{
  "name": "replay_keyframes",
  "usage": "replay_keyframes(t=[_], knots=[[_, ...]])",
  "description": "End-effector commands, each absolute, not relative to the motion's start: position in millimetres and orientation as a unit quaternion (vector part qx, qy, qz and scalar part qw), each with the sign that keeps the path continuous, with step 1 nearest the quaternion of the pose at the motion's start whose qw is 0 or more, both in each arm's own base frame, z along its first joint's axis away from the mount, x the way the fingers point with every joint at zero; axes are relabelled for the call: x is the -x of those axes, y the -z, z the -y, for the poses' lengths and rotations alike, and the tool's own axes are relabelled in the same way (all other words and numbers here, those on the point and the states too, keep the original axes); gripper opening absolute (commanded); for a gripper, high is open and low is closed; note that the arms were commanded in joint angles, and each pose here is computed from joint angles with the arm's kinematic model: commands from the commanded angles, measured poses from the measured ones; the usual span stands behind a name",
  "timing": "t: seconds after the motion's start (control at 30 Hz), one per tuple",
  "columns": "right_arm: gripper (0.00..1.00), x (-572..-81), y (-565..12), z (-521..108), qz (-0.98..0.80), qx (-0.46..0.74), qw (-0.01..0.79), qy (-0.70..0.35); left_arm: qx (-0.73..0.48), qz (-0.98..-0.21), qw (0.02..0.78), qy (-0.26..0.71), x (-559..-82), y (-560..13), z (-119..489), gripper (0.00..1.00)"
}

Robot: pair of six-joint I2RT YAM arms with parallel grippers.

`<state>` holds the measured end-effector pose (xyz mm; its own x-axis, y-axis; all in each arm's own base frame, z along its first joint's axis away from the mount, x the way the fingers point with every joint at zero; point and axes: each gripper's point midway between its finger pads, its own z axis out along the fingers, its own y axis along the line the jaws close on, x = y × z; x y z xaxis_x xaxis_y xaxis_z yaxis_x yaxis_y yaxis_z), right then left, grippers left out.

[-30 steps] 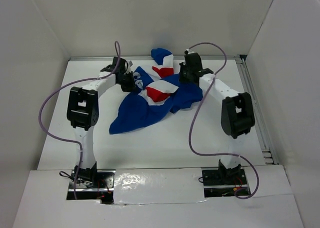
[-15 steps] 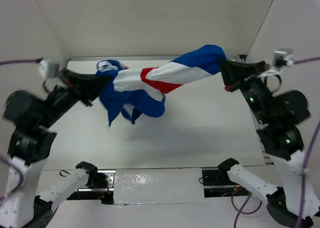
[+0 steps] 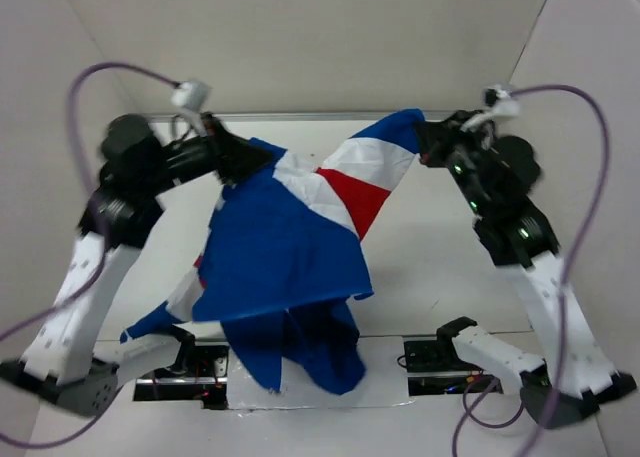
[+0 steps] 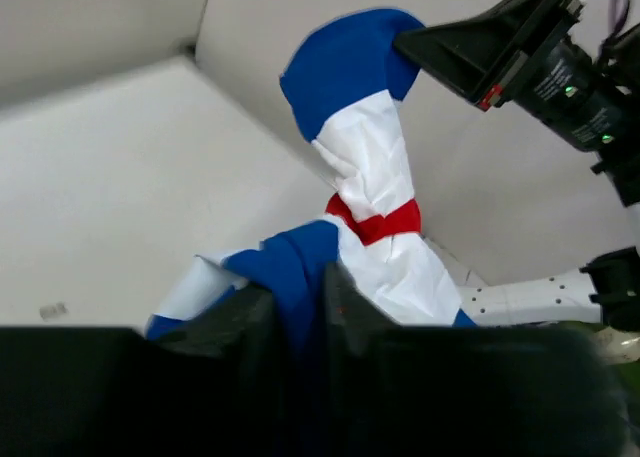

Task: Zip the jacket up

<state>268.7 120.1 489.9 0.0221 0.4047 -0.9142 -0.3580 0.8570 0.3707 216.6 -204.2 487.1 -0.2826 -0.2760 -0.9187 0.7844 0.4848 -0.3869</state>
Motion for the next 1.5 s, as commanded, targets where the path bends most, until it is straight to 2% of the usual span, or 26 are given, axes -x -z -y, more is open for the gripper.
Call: replay_keyframes(t=[0.0,0.07,0.1,0.13,0.17,0.2,0.23,0.27,0.3,0.43,0.53,0.63,0.67,0.8,0.97,1.17,1.23,1.27,1.33,1.37,1.4,1.47], knots=[[0.0,-349,-362,-114,-0.776,-0.084,0.597,-0.184,-0.138,-0.753,0.453,0.457,-297,-388,231,0.4],[0.03,-379,-314,-103,-0.809,-0.12,0.549,-0.172,-0.131,-0.784,0.408,0.449,-318,-353,242,0.8],[0.23,-386,-299,-99,-0.819,-0.128,0.532,-0.17,-0.116,-0.815,0.36,0.439,-334,-321,247,0.99],[0.31,-392,-287,-93,-0.826,-0.15,0.518,-0.165,-0.107,-0.83,0.336,0.432,-338,-308,250,0.99],[0.44,-401,-267,-81,-0.84,-0.165,0.496,-0.149,-0.1,-0.842,0.318,0.425,-342,-299,250,0.99],[0.69,-402,-261,-78,-0.847,-0.165,0.483,-0.146,-0.082,-0.862,0.298,0.402,-348,-283,247,0.99],[0.75,-403,-258,-75,-0.851,-0.164,0.478,-0.139,-0.073,-0.869,0.295,0.39,-350,-276,244,0.99],[0.89,-399,-253,-74,-0.856,-0.163,0.473,-0.134,-0.061,-0.877,0.29,0.378,-345,-267,239,0.99],[0.97,-396,-250,-73,-0.856,-0.162,0.474,-0.127,-0.052,-0.882,0.291,0.368,-340,-263,234,0.99],[1.0,-369,-251,-95,-0.849,-0.107,0.501,-0.13,0.002,-0.891,0.292,0.347,-302,-246,208,0.99],[1.0,-331,-255,-146,-0.843,-0.01,0.508,-0.177,0.085,-0.9,0.286,0.319,-261,-227,176,0.99],[1.0,-292,-225,-203,-0.846,0.105,0.48,-0.208,0.158,-0.883,0.308,0.317,-219,-217,146,0.99],[1.0,-285,-222,-219,-0.839,0.128,0.481,-0.219,0.194,-0.89,0.273,0.308,-203,-191,141,0.99],[1.0,-256,-191,-299,-0.835,0.218,0.428,-0.268,0.23,-0.879,0.261,0.327,-177,-167,133,0.99],[1.0,-247,-149,-363,-0.847,0.285,0.382,-0.235,0.254,-0.884,0.242,0.309,-170,-159,125,0.99],[0.98,-274,-95,-398,-0.874,0.283,0.354,-0.175,0.255,-0.894,0.211,0.303,-177,-152,130,0.99],[0.82,-285,-102,-396,-0.878,0.254,0.36,-0.184,0.236,-0.897,0.202,0.315,-177,-151,136,0.99],[0.59,-287,-100,-392,-0.879,0.244,0.363,-0.189,0.233,-0.897,0.199,0.319,-177,-149,138,0.99],[0.34,-299,-102,-376,-0.884,0.213,0.373,-0.186,0.232,-0.896,0.202,0.319,-179,-148,138,0.99],[0.12,-301,-112,-369,-0.881,0.201,0.382,-0.192,0.232,-0.896,0.203,0.319,-180,-147,138,0.99],[0.0,-303,-105,-354,-0.888,0.185,0.381,-0.178,0.233,-0.896,0.206,0.318,-182,-146,138,0.99],[0.0,-303,-121,-331,-0.887,0.165,0.391,-0.182,0.229,-0.897,0.203,0.318,-182,-141,139,0.99]])
